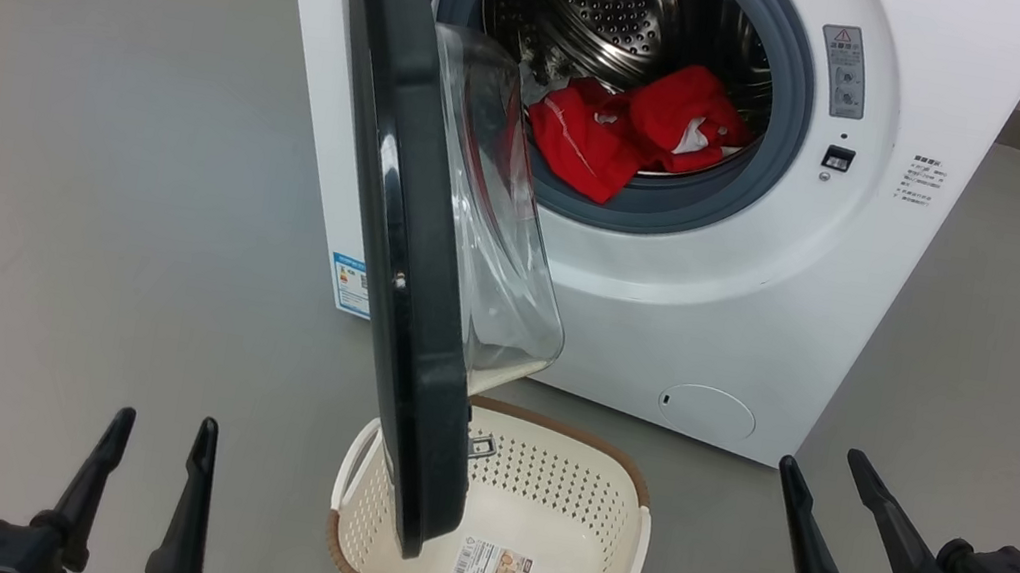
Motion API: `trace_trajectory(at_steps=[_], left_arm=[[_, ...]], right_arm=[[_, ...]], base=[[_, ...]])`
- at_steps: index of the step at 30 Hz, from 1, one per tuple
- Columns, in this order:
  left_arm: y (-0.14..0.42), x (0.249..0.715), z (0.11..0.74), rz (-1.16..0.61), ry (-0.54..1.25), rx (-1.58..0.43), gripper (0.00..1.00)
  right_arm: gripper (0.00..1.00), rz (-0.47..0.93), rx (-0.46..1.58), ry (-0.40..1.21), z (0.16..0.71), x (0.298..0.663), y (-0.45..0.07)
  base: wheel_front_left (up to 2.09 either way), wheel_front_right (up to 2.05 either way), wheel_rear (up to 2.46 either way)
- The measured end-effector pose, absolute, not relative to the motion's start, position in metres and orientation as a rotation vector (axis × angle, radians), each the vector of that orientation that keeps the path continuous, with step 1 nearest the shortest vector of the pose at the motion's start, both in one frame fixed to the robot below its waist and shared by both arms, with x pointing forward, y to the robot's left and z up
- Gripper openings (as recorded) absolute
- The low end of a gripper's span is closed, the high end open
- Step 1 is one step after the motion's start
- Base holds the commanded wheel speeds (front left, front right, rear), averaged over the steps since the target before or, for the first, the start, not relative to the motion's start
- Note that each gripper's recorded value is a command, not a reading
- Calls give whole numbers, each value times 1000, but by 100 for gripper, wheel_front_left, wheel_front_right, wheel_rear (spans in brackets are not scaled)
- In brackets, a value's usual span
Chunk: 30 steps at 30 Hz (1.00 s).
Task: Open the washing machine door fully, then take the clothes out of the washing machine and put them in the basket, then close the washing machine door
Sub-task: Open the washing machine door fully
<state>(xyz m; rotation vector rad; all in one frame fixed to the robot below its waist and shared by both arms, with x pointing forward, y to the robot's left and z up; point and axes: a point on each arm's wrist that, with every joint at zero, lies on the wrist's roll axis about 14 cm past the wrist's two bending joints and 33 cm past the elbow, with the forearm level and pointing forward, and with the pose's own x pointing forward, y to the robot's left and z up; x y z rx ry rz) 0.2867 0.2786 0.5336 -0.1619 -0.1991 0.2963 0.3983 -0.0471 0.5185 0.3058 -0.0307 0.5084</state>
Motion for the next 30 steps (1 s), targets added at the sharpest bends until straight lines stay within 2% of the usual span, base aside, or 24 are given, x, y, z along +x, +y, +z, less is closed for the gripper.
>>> trace_trajectory(at_steps=[1,2,3,4,9,13,21,25,30], left_arm=[[279,287,534,296,-199,-162,100],[278,287,534,295,-199,-162,87],[278,287,535,292,-202,-162,39],[277,288,537,289,-208,-161,0],[273,290,552,267,-251,-144,0],[268,296,598,232,-387,-110,0],[207,303,689,3,-648,-42,0],[177,308,698,-97,-651,-53,0],[145,323,676,-192,-549,-121,0]], right_arm=[[100,508,306,-30,518,398,-47],[100,508,305,-30,518,398,-47],[100,507,305,-29,518,398,-47],[100,507,305,-29,518,398,-47],[100,508,305,-31,519,398,-47],[100,511,305,-35,520,397,-46],[100,522,312,-39,523,394,-42],[100,523,313,-34,522,391,-42],[100,506,327,-28,520,389,-47]], base=[[0,0,0],[0,0,0],[0,0,0],[0,0,0],[0,0,0],[0,0,0],[0,0,0],[0,0,0],[0,0,0]])
